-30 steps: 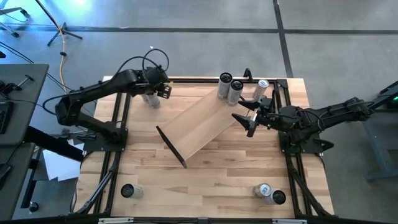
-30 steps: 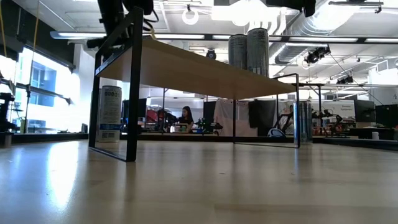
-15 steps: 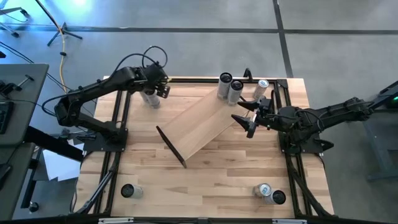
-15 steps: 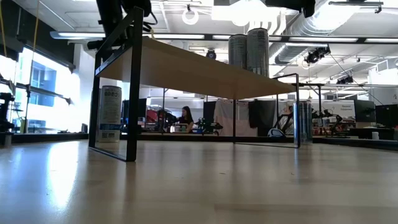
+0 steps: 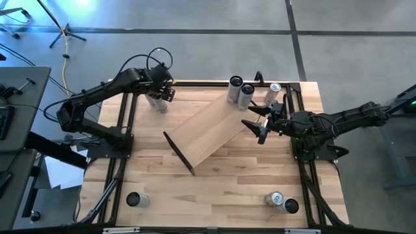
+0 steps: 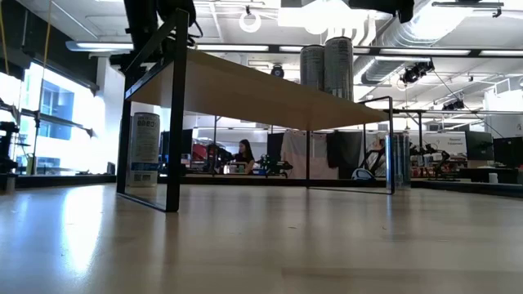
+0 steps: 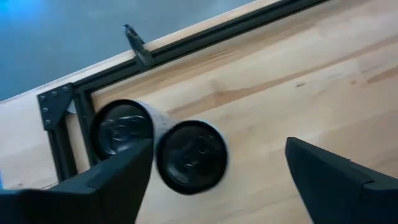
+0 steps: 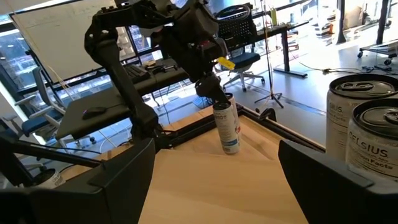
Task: Place canned beverage on shelf
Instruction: Put the top white-blue soda can on the shelf
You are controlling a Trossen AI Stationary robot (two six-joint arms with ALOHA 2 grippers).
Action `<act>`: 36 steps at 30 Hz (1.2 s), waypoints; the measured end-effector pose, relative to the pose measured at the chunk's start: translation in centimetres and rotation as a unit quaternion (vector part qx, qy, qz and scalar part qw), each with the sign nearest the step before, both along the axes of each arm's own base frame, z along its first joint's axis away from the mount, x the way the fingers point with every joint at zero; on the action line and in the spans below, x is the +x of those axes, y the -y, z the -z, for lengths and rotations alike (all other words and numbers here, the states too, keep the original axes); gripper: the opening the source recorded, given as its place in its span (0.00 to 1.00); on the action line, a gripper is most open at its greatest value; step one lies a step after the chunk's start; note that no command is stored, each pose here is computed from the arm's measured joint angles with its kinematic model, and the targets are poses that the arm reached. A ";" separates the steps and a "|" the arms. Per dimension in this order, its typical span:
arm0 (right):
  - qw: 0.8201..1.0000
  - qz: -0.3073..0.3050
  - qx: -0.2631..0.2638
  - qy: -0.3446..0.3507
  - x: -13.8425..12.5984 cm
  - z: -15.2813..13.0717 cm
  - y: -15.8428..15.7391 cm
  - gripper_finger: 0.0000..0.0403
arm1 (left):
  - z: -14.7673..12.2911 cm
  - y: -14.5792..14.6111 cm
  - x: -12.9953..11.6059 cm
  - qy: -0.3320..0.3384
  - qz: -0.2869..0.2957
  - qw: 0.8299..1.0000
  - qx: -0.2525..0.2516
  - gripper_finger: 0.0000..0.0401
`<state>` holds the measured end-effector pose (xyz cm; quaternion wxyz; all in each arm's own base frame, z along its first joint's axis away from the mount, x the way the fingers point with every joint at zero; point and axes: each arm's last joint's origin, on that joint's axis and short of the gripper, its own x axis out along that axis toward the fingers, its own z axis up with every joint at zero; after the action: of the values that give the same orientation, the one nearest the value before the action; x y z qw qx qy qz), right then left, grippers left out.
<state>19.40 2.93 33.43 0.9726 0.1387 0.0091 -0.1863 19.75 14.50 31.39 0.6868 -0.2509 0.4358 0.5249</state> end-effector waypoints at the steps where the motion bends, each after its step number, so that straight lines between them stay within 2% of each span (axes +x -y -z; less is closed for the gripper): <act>1: 1.000 -0.001 0.004 0.001 0.0 0.0 0.0 0.81 | 0.0 -0.1 -0.1 -0.002 -0.002 1.000 0.000 0.90; 5: 1.000 -0.001 0.031 0.002 0.0 0.2 0.0 0.81 | 0.0 -0.8 -0.5 0.001 -0.004 1.000 -0.003 0.99; 18: 0.999 0.001 0.036 -0.009 0.0 0.5 0.0 0.81 | 0.2 -0.8 -0.1 0.025 -0.005 0.999 -0.021 0.97; 21: 0.999 0.002 0.046 -0.005 0.0 0.5 0.0 0.81 | 0.8 -1.3 0.1 0.013 -0.013 0.999 -0.033 0.97; 25: 0.999 0.002 0.052 -0.002 0.0 0.5 0.0 0.81 | 2.2 -2.0 0.9 -0.014 0.007 0.998 -0.055 0.97; 36: 0.999 0.003 0.054 -0.002 0.0 0.5 0.0 0.81 | 3.4 -2.7 1.8 -0.070 0.038 0.996 -0.040 0.97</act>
<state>19.35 2.93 32.97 0.9632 0.1905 0.0206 -0.1883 21.60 17.19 27.98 0.6635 -0.2240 0.5123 0.4970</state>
